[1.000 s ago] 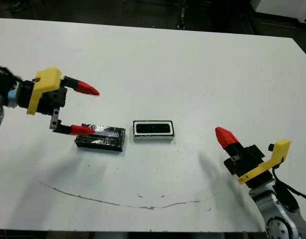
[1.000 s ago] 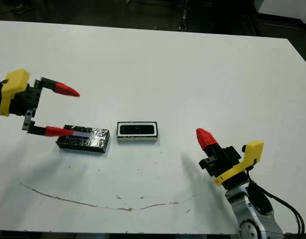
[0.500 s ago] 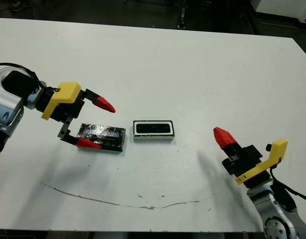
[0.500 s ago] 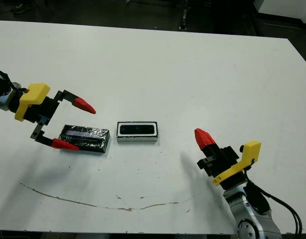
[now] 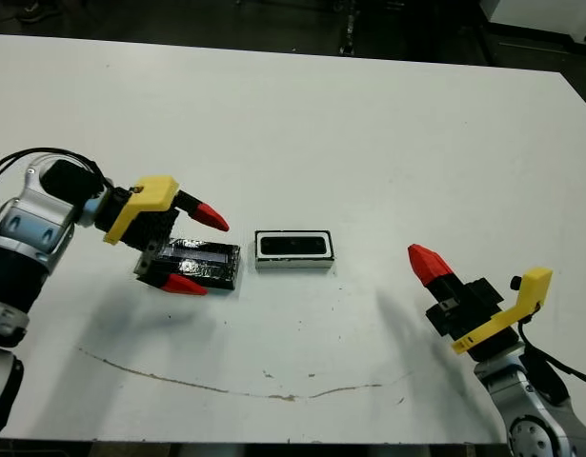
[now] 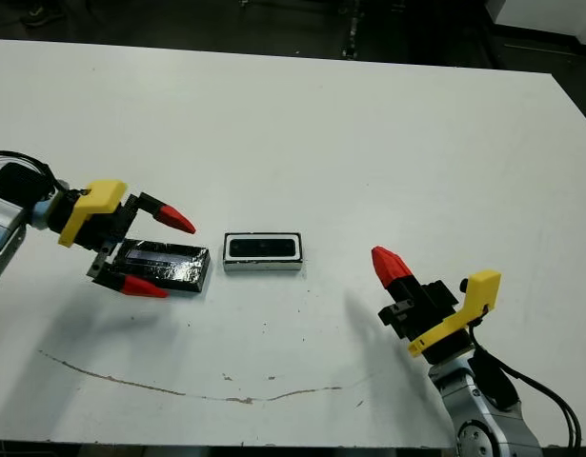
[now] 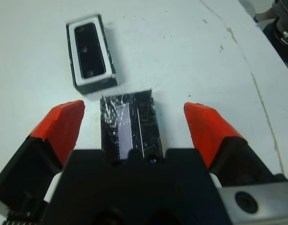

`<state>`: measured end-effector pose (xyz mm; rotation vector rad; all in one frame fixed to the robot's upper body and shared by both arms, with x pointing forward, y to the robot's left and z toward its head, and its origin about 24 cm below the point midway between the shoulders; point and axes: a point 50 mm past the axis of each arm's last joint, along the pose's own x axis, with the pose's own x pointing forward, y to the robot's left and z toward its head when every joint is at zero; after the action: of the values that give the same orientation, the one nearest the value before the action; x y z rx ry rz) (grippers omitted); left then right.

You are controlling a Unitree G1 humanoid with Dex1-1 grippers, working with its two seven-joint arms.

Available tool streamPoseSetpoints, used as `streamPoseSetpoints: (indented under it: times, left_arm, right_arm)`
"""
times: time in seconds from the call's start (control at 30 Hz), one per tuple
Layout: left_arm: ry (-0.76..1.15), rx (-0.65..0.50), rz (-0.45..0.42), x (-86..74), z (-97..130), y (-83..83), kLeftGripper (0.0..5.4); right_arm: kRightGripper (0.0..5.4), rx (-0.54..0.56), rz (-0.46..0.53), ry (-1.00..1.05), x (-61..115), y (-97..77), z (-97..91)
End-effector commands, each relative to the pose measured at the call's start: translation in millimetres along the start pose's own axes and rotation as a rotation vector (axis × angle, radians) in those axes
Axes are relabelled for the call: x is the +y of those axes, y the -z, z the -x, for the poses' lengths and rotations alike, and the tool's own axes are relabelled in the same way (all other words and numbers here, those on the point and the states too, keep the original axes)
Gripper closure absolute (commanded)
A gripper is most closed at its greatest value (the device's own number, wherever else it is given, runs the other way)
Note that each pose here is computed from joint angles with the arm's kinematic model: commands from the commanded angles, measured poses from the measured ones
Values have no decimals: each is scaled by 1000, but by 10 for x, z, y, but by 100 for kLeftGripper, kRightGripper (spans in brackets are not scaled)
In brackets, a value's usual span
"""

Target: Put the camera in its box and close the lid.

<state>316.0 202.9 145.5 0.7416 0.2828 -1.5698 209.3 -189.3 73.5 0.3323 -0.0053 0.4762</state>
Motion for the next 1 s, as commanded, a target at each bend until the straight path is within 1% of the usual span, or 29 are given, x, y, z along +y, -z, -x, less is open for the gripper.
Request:
streamPoseSetpoints:
  times: [0.03, 0.27, 0.4, 0.53, 0.63, 0.73, 0.8, 1.0]
  left_arm:
    - [-27, -31, -11, -21, -29, 78, 0]
    - [-48, -48, 16, 12, -25, 152, 0]
    - [-35, -3, 15, 31, -15, 156, 0]
    - [-23, 13, 8, 33, -9, 178, 0]
    - [9, 52, 30, 45, -8, 195, 0]
    - [13, 87, -2, 47, -11, 197, 0]
    - [23, 96, -5, 50, -15, 204, 0]
    - [19, 91, 27, 62, -28, 245, 0]
  right_arm:
    - [538, 21, 18, 8, -24, 9, 39]
    - [538, 36, 17, 1, -23, 7, 41]
    - [538, 35, 23, -5, -23, 8, 39]
    - [538, 39, 25, -4, -21, 7, 38]
    - [538, 45, 16, -3, -19, 5, 36]
    - [538, 47, 33, -8, -24, 1, 37]
    - [538, 45, 27, -6, -26, 5, 38]
    - [538, 43, 27, -13, -26, 8, 34]
